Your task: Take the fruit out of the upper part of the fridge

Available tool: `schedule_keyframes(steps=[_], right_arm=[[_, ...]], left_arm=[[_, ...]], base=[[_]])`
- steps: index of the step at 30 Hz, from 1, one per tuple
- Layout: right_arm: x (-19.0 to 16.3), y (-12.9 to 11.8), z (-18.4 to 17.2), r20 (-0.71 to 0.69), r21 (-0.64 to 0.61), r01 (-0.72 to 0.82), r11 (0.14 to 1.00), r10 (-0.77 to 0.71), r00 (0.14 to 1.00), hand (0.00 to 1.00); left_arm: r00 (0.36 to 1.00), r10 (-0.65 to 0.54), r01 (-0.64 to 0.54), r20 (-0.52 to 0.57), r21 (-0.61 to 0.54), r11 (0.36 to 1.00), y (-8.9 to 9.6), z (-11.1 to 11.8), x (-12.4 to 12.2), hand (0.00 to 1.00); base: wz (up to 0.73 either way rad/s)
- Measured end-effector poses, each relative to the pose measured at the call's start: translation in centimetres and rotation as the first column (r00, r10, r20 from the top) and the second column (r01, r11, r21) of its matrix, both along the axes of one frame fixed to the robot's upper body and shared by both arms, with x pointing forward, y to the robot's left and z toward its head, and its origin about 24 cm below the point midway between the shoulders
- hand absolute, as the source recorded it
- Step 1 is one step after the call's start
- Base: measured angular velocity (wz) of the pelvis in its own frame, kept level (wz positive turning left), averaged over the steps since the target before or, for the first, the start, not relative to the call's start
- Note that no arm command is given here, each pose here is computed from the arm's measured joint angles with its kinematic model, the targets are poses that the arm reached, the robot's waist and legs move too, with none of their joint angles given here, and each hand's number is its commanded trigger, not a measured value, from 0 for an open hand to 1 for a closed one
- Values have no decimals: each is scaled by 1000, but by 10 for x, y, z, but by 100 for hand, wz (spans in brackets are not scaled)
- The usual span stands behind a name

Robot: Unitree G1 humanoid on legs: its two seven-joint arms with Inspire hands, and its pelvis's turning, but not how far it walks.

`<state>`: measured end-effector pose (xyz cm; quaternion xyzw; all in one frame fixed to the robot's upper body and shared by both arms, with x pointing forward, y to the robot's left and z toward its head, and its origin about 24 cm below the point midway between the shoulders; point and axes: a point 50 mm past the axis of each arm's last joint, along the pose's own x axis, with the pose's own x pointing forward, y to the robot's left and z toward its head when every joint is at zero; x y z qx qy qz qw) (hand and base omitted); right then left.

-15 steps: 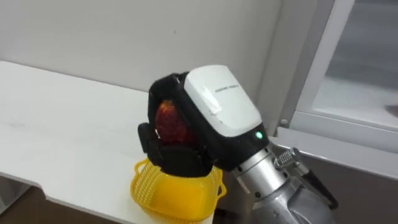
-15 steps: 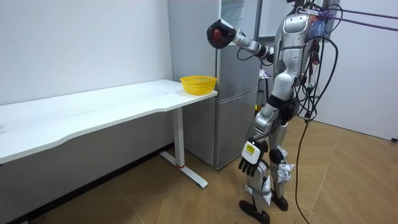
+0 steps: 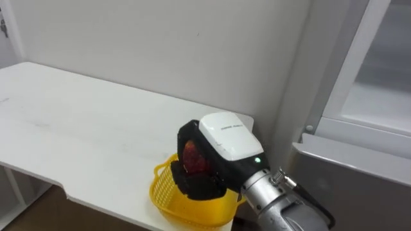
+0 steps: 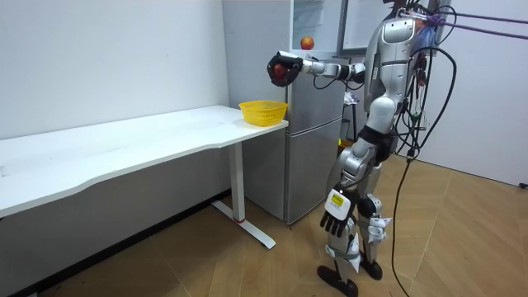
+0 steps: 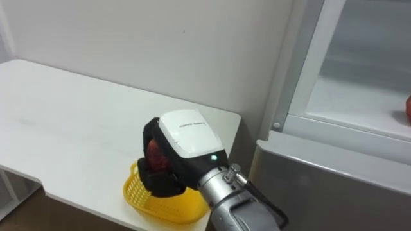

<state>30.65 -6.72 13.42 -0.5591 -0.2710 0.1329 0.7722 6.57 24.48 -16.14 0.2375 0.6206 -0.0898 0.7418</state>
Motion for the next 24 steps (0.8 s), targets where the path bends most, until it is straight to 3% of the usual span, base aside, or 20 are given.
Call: schedule_keyframes(steps=[24], right_arm=[[11, -13, -29, -162, 2, 55, 998, -54, 985, 100]], left_arm=[[999, -2, 0, -42, -47, 999, -2, -1, -5, 0]], base=[[0]])
